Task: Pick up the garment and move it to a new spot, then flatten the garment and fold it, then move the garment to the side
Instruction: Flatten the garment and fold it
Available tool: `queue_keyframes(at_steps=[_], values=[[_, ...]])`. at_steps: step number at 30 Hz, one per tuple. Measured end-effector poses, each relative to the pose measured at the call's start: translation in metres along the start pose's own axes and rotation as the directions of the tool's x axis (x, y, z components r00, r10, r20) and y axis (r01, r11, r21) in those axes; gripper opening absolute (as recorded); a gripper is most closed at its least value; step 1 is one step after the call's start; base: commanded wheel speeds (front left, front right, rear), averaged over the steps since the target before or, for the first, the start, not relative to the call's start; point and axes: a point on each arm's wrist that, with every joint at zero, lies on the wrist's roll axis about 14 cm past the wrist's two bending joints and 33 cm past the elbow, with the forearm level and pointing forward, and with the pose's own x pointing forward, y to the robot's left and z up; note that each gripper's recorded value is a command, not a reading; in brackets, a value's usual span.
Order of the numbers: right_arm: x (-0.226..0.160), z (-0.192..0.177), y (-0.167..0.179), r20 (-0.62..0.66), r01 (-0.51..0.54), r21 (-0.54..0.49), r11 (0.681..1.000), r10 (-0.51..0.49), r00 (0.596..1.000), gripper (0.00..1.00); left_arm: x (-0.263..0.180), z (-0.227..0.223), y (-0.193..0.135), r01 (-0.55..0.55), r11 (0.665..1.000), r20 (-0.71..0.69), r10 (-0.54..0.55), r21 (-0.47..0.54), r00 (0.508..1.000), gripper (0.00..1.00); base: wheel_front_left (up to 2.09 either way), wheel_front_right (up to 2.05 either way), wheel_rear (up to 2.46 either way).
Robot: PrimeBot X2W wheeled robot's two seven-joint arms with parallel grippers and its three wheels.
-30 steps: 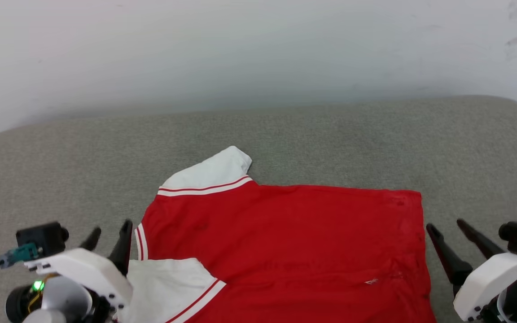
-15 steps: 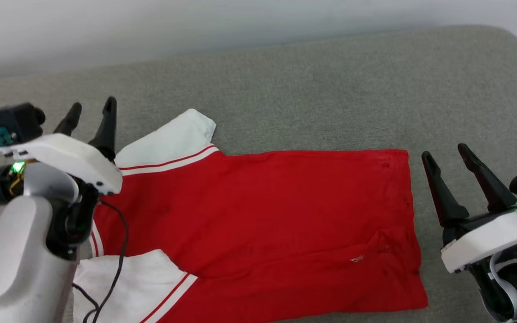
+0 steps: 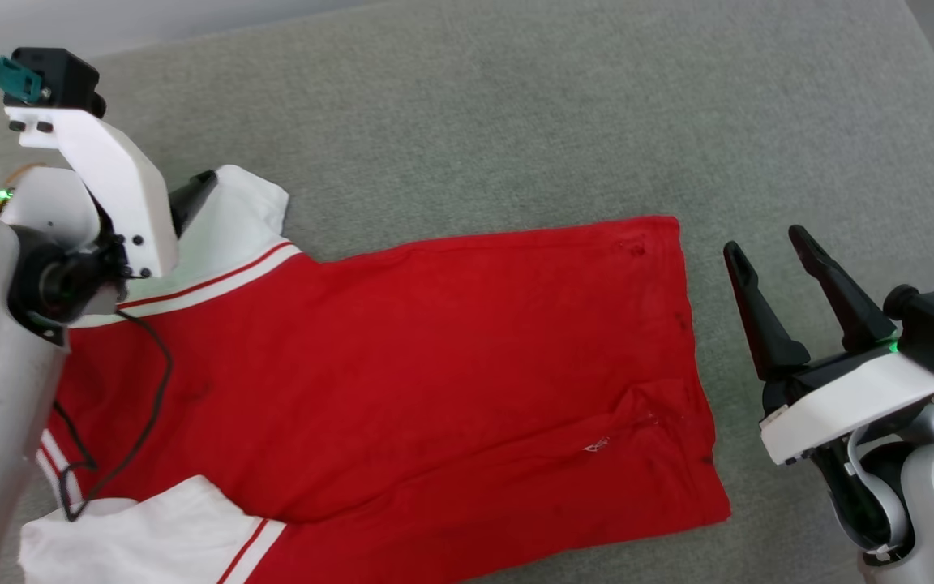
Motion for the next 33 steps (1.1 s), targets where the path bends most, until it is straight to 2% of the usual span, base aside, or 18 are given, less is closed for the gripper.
queue_keyframes(at_steps=[6,11,12,13,14,20,24,27,31,33], values=[[-0.001,-0.017,-0.007,-0.045,0.029,0.021,0.999,-0.028,0.999,1.00,0.023,-0.033,0.012,-0.023,0.998,-0.243,0.035,0.052,0.969,1.00,0.00,0.00,0.00],[-0.003,-0.026,-0.014,-0.071,0.055,0.036,0.998,-0.052,0.996,1.00,0.033,-0.043,0.013,-0.025,0.999,-0.349,0.034,0.030,0.936,1.00,0.00,0.00,0.00],[-0.002,-0.027,-0.015,-0.073,0.057,0.041,0.998,-0.054,0.996,1.00,0.035,-0.044,0.012,-0.023,0.999,-0.356,0.032,0.030,0.934,0.50,0.00,0.00,0.00],[-0.002,-0.027,-0.016,-0.074,0.060,0.049,0.997,-0.056,0.996,1.00,0.036,-0.045,0.012,-0.024,0.999,-0.360,0.032,0.028,0.933,0.31,0.00,0.00,0.00],[-0.002,-0.027,-0.016,-0.074,0.061,0.055,0.997,-0.057,0.996,1.00,0.036,-0.045,0.012,-0.027,0.999,-0.356,0.034,0.024,0.934,0.00,0.00,0.00,0.00],[0.002,-0.025,-0.025,-0.111,0.060,0.105,0.993,-0.049,0.993,1.00,0.034,-0.041,0.007,-0.036,0.999,-0.280,0.036,0.005,0.959,0.00,0.00,0.00,0.00],[0.012,-0.029,-0.030,-0.205,0.044,0.144,0.989,-0.014,0.979,1.00,0.026,-0.034,0.008,-0.048,0.999,-0.214,0.045,-0.006,0.976,0.00,0.00,0.00,0.00],[0.018,-0.041,-0.036,-0.334,0.038,0.155,0.987,0.017,0.943,1.00,0.018,-0.030,0.005,-0.045,0.999,-0.171,0.043,-0.009,0.984,0.00,0.00,0.00,0.00],[0.027,-0.057,-0.031,-0.509,0.002,0.164,0.986,0.083,0.857,1.00,0.004,-0.008,0.002,-0.039,0.999,-0.074,0.039,0.002,0.997,0.00,0.00,0.00,0.00],[0.035,-0.061,-0.027,-0.557,-0.018,0.166,0.986,0.109,0.823,1.00,-0.003,0.000,0.001,-0.035,0.999,-0.037,0.035,0.011,0.999,0.00,0.00,0.00,0.00]])
